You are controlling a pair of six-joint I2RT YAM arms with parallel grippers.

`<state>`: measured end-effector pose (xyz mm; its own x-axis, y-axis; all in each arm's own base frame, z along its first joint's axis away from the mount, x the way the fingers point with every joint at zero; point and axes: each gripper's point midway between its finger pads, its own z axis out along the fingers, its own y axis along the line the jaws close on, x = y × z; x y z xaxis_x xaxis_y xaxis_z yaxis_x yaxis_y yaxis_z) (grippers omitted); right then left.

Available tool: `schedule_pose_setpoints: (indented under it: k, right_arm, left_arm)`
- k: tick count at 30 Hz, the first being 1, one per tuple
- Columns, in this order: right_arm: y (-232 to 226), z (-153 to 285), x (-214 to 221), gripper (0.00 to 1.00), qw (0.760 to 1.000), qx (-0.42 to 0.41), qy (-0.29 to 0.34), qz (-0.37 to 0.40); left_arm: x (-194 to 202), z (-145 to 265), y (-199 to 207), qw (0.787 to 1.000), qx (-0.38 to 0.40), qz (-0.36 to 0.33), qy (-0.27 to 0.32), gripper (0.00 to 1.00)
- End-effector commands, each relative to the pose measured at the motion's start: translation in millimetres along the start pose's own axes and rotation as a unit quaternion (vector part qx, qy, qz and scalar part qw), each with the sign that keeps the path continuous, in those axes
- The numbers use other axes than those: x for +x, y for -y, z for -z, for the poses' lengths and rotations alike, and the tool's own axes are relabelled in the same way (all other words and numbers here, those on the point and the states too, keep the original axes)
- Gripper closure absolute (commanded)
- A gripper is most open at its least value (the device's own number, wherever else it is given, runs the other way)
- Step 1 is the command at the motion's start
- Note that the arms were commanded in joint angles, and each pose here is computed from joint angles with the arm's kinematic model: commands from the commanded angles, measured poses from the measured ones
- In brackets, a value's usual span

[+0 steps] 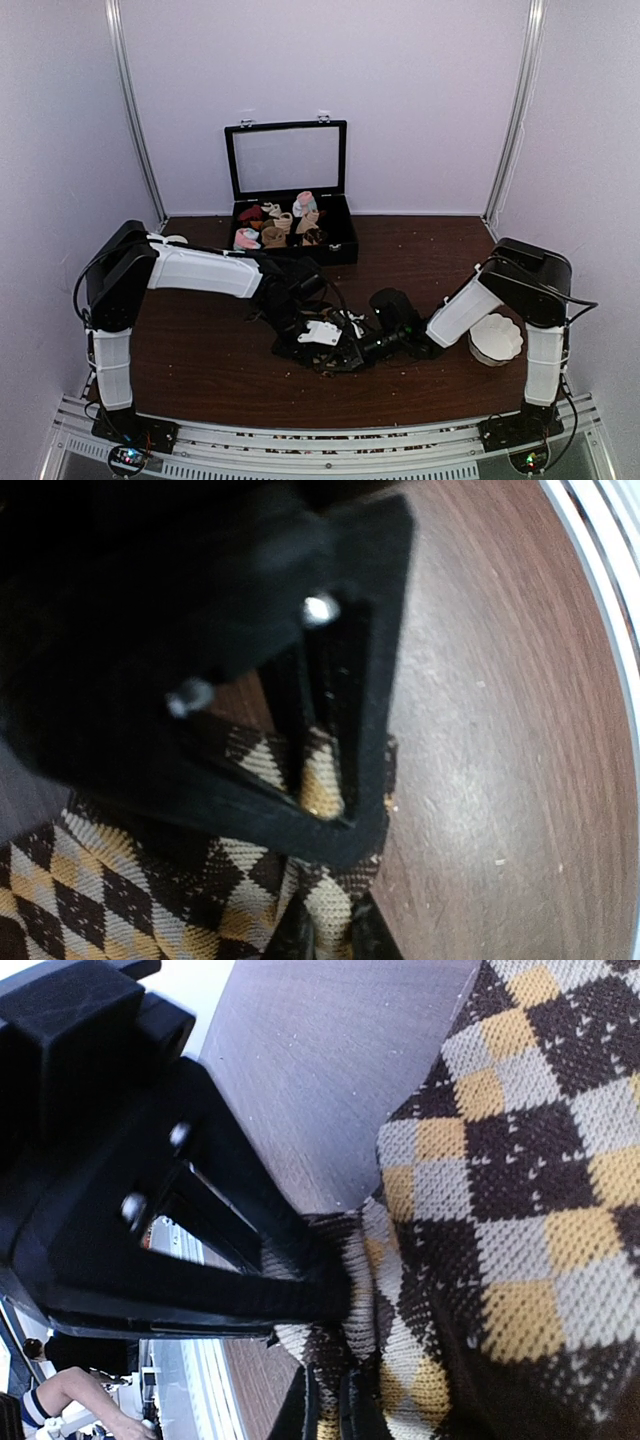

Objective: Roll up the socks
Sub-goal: Roll the sock at the center of the board.

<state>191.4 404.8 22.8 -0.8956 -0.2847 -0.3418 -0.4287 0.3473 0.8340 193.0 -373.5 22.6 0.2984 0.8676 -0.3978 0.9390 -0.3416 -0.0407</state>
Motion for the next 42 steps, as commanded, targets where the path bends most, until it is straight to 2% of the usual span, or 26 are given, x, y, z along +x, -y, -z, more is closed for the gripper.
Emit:
schedule_pose_setpoints:
  k: [1, 7, 17, 22, 24, 25, 27, 28, 29, 30, 34, 37, 38, 39, 40, 42]
  right_arm:
    - [49.8, 8.4, 36.8, 0.88, 0.992, 0.097, -0.034, -0.074]
    - [43.1, 24.9, 24.8, 0.6, 0.991, 0.133, -0.012, -0.023]
    - [41.3, 66.2, 33.2, 0.57, 0.979, 0.198, 0.022, 0.042]
    - [26.5, 82.4, 33.5, 0.57, 0.963, 0.229, 0.057, 0.131]
    - [10.2, 88.8, 30.6, 0.55, 0.942, 0.249, 0.081, 0.208]
    - [2.3, 93.7, 26.9, 0.54, 0.923, 0.271, 0.097, 0.257]
    - [-14.8, 97.9, 25.4, 0.44, 0.89, 0.292, 0.112, 0.331]
    - [-21.2, 98.7, 24.6, 0.33, 0.877, 0.3, 0.114, 0.359]
    - [-24.4, 99.8, 23.1, 0.04, 0.866, 0.31, 0.113, 0.376]
    - [-25.6, 102.1, 19.9, 0.0, 0.853, 0.327, 0.113, 0.39]
    - [-27.7, 119.9, 2.3, 0.0, 0.801, 0.413, 0.136, 0.411]
    - [-15.3, 151.2, -14.9, 0.0, 0.779, 0.476, 0.234, 0.335]
    - [-8.7, 160.2, -14.3, 0.0, 0.784, 0.474, 0.28, 0.286]
    - [-8.0, 161.1, -10.5, 0.0, 0.796, 0.452, 0.297, 0.27]
    - [-14.8, 151.9, -5.8, 0.0, 0.818, 0.404, 0.299, 0.281]
    - [-36.2, 128.5, 4.0, 0.0, 0.827, 0.333, 0.272, 0.361]
  left_arm:
    - [12.2, -13.9, 15.0, 0.998, 0.048, 0.012, -0.025, 0.94]
    - [24.7, -20.9, 23.2, 0.988, 0.127, 0.084, -0.028, 0.94]
    - [32.9, -21.2, 19.0, 0.963, 0.198, 0.178, -0.039, 0.91]
    - [35.3, -19.6, 14.4, 0.949, 0.22, 0.223, -0.03, 0.89]
    - [36.0, -19.3, 13.3, 0.942, 0.234, 0.239, -0.023, 0.89]
    - [36.9, -17.9, 11.4, 0.938, 0.241, 0.248, -0.019, 0.89]
    - [35.2, -16.0, 11.8, 0.929, 0.263, 0.261, -0.009, 0.88]
    - [36.0, -15.4, 10.6, 0.923, 0.273, 0.27, -0.005, 0.88]
    - [35.4, -15.6, 9.8, 0.918, 0.282, 0.278, -0.001, 0.87]
    - [35.3, -15.0, 9.7, 0.913, 0.293, 0.284, 0.003, 0.87]
    - [33.8, -16.1, 8.0, 0.889, 0.334, 0.312, 0.021, 0.87]
    - [34.3, -16.4, 7.9, 0.887, 0.337, 0.314, 0.024, 0.86]
    - [33.9, -16.3, 7.7, 0.887, 0.337, 0.314, 0.025, 0.85]
    - [33.8, -16.4, 7.6, 0.887, 0.338, 0.314, 0.025, 0.85]
    - [33.9, -16.5, 7.4, 0.887, 0.338, 0.314, 0.025, 0.84]
    - [34.3, -16.6, 8.7, 0.885, 0.341, 0.315, 0.024, 0.84]
